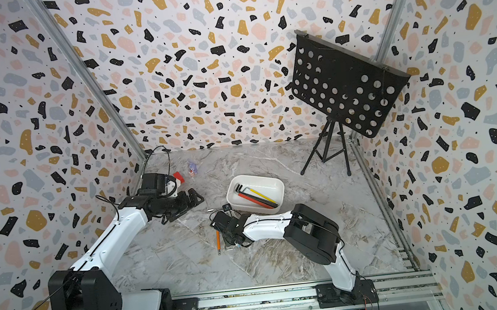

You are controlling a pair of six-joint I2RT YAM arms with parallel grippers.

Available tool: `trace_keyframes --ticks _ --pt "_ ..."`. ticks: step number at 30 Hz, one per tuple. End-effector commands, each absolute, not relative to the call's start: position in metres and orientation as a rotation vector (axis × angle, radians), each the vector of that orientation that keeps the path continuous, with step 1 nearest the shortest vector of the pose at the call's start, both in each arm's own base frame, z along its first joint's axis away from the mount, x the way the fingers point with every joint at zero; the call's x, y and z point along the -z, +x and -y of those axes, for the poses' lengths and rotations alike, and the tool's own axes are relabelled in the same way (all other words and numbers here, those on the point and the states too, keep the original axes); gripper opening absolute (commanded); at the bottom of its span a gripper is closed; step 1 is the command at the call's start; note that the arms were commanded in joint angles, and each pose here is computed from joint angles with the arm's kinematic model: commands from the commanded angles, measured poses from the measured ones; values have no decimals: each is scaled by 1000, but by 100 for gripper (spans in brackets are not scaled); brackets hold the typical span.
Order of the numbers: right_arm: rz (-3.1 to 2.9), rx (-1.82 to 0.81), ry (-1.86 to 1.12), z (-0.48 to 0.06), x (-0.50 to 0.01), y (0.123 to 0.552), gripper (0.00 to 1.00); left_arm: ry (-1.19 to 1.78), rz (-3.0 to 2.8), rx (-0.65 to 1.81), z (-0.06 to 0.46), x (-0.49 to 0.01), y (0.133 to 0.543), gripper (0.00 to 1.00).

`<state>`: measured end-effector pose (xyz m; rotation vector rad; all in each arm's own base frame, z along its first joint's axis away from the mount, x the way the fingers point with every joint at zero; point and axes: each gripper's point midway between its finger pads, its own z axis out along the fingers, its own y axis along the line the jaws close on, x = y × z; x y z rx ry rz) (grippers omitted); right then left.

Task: Put the hex key on the desktop into the storage box
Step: Pick up the Allen key from the center of the board.

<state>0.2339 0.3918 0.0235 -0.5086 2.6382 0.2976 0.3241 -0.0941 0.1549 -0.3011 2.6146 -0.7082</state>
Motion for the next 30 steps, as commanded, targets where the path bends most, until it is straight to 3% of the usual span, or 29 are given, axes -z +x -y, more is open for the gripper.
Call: trace_keyframes --ticks 1,30 --pt "-2730 -100 -554 -340 -9 214 0 -279 -2569 727 95 -167 329 100" --pt "-2451 -269 -643 -298 -158 214 0 25 -2248 868 139 -237 312 100"
